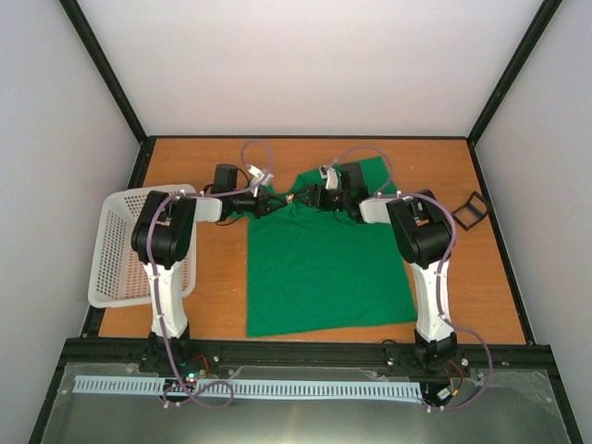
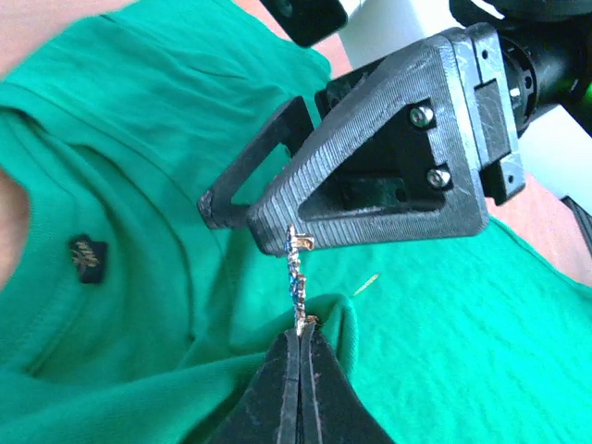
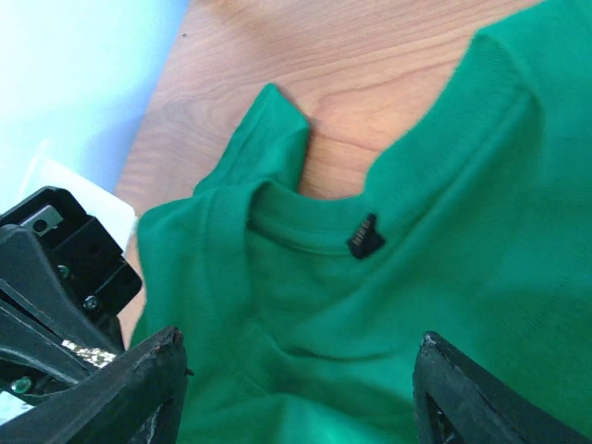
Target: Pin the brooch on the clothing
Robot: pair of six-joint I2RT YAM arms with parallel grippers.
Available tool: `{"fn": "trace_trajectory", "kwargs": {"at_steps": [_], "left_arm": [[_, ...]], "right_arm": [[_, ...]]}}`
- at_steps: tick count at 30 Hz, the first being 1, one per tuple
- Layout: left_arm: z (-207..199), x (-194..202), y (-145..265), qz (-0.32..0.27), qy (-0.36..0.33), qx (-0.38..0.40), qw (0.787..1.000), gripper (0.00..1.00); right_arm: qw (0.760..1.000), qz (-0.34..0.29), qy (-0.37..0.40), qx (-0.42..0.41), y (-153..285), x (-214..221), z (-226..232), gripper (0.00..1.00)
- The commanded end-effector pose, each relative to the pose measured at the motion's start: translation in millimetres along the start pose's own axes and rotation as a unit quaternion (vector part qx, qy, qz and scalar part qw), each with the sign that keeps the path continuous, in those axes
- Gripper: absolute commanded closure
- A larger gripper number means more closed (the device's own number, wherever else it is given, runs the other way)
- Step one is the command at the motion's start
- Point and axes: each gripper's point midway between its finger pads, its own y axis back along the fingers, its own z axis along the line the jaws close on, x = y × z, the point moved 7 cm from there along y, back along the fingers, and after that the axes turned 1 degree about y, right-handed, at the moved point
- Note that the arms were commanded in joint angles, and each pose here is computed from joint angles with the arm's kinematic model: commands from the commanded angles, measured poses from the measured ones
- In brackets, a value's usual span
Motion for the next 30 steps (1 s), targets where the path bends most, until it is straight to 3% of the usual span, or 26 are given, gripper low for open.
{"fn": "trace_trajectory", "kwargs": {"at_steps": [1,8,13,19,25,30], "left_arm": [[-12.2,5.7,-5.7,0.013,0.006,0.052,0.999,0.99],[-8.0,5.5,-1.2,0.012,0.005,0.046,0.999,0.99],[-7.4,5.5,0.4,0.015,0.000,0.052,0.999,0.99],[-5.1,5.3,0.7,0.014,0.001,0.053,0.998,0.99],[-4.1,3.5,0.7,0.012,0.000,0.055,0.998,0.99],[-3.0,2.8,0.1,0.013,0.000,0.054,0.998,0.99]], "right_arm": [[0.997,-0.038,0.060,0.016,28.4,-11.2,9.5,0.35],[0.994,-0.041,0.106,0.000,55.6,1.0,20.5,0.32],[0.981,0.023,0.169,-0.089,48.0,18.0,20.8,0.33],[0.979,0.005,0.122,-0.164,33.6,26.9,19.6,0.45],[0.976,0.014,0.118,-0.180,21.4,34.3,19.8,0.48],[0.977,0.026,0.111,-0.178,17.9,40.7,15.7,0.60]]}}
